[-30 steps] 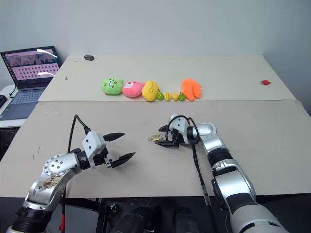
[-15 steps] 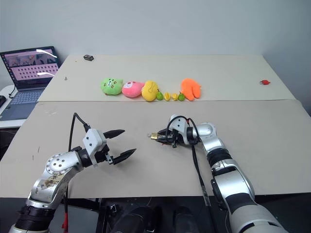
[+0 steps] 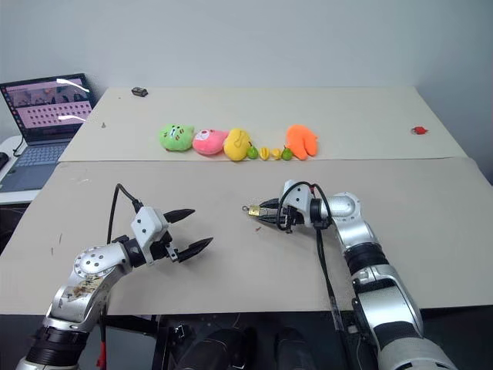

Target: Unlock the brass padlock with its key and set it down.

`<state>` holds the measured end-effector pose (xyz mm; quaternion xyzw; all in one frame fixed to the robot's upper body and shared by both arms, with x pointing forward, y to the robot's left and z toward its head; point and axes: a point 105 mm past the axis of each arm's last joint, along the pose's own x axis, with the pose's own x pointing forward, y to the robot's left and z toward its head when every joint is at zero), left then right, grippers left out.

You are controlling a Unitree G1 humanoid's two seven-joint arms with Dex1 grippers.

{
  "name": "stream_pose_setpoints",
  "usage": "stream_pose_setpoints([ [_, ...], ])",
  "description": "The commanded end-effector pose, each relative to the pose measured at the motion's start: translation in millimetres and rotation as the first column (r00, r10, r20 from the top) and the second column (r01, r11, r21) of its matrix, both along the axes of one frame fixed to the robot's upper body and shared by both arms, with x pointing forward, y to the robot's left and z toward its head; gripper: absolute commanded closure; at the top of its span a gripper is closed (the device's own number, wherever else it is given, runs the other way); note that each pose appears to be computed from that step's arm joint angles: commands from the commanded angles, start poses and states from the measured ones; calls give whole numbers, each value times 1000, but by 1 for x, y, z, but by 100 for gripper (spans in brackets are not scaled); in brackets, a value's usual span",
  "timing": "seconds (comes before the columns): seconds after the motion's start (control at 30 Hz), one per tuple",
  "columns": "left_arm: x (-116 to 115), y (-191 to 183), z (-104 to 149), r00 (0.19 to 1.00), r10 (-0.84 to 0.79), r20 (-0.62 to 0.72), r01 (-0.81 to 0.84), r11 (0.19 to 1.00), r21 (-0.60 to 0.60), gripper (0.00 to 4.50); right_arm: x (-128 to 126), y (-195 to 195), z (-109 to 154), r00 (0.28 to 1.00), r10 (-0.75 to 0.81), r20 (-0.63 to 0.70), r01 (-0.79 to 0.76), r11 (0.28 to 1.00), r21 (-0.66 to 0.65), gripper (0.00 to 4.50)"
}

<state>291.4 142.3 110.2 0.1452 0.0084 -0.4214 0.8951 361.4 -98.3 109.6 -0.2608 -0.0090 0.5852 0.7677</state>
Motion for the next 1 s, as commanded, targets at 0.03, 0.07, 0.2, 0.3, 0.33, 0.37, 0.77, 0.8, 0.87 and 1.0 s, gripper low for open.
stream_pose_setpoints([
  [0.03, 4, -3, 10, 999, -13, 45, 13, 1000, -8, 0, -5, -1, 21, 999, 4, 54, -6, 999, 35, 357],
  [0.07, 5, -6, 12, 999, -21, 42, 22, 1000, -20, 0, -7, -1, 21, 998, 12, 60, -13, 999, 29, 357],
  [0.2, 15, -17, 25, 999, -33, -34, 27, 988, -151, 0, -15, 5, 29, 996, 38, 85, -41, 999, 29, 357],
  [0.3, 19, -25, 29, 982, -77, -173, 29, 964, -265, 0, -18, 9, 32, 995, 46, 90, -49, 998, 32, 357],
  [0.33, 17, -28, 26, 963, -113, -245, 37, 954, -298, 0, -18, 11, 33, 994, 51, 94, -54, 998, 27, 357],
  [0.37, 14, -31, 24, 938, -150, -311, 43, 945, -325, 0, -19, 12, 33, 994, 57, 98, -59, 998, 24, 357],
  [0.77, 23, -30, 25, 693, -321, -646, -198, 777, -598, 0, -26, 17, 31, 992, 84, 95, -85, 996, 8, 357],
  [0.8, 24, -31, 27, 684, -329, -651, -208, 768, -606, 0, -26, 17, 31, 992, 85, 95, -86, 996, 7, 357],
  [0.87, 30, -31, 26, 666, -335, -666, -247, 744, -621, 0, -27, 19, 33, 990, 98, 103, -99, 995, 0, 357],
  [1.0, 36, -39, 22, 634, -351, -689, -280, 726, -628, 0, -34, 35, 56, 979, 150, 140, -157, 987, 45, 357],
])
